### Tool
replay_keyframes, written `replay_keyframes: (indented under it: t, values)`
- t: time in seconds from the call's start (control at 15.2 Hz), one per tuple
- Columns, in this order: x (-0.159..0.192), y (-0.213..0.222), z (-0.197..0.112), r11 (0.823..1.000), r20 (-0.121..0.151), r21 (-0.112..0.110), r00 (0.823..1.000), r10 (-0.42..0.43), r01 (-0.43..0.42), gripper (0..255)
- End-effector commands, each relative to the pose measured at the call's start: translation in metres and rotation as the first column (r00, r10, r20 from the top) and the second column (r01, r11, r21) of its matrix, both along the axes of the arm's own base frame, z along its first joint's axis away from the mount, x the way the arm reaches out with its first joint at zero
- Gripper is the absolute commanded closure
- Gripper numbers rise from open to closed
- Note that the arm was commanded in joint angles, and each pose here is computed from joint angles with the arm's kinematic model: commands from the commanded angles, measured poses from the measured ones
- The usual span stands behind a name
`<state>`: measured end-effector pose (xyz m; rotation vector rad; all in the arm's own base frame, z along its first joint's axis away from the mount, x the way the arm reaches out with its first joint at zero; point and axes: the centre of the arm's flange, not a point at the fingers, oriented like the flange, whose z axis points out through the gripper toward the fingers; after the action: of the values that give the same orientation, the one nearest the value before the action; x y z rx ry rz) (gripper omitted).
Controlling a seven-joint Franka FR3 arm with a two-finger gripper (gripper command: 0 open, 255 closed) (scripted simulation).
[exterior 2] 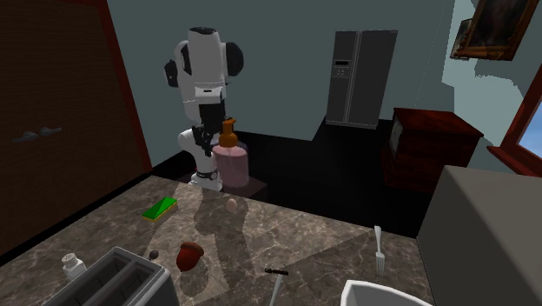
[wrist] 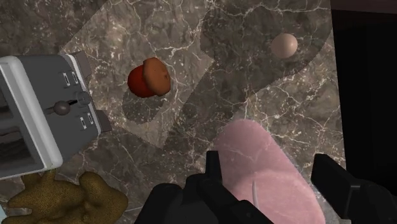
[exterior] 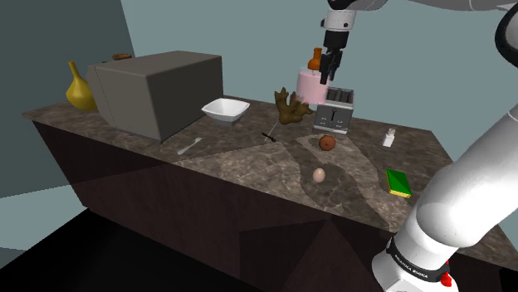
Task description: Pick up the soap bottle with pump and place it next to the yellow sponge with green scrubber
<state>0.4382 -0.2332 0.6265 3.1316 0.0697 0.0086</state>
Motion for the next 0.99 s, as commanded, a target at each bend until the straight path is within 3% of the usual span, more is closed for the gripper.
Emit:
replay_keyframes:
  t: [0.0, 0.92]
  values:
    - [-0.023, -0.01, 0.0, 1.0, 0.0, 0.0, 1.0, 0.001, -0.001, 255]
    - [-0.191, -0.088, 0.001, 1.0, 0.0, 0.0, 1.0, 0.001, -0.001, 255]
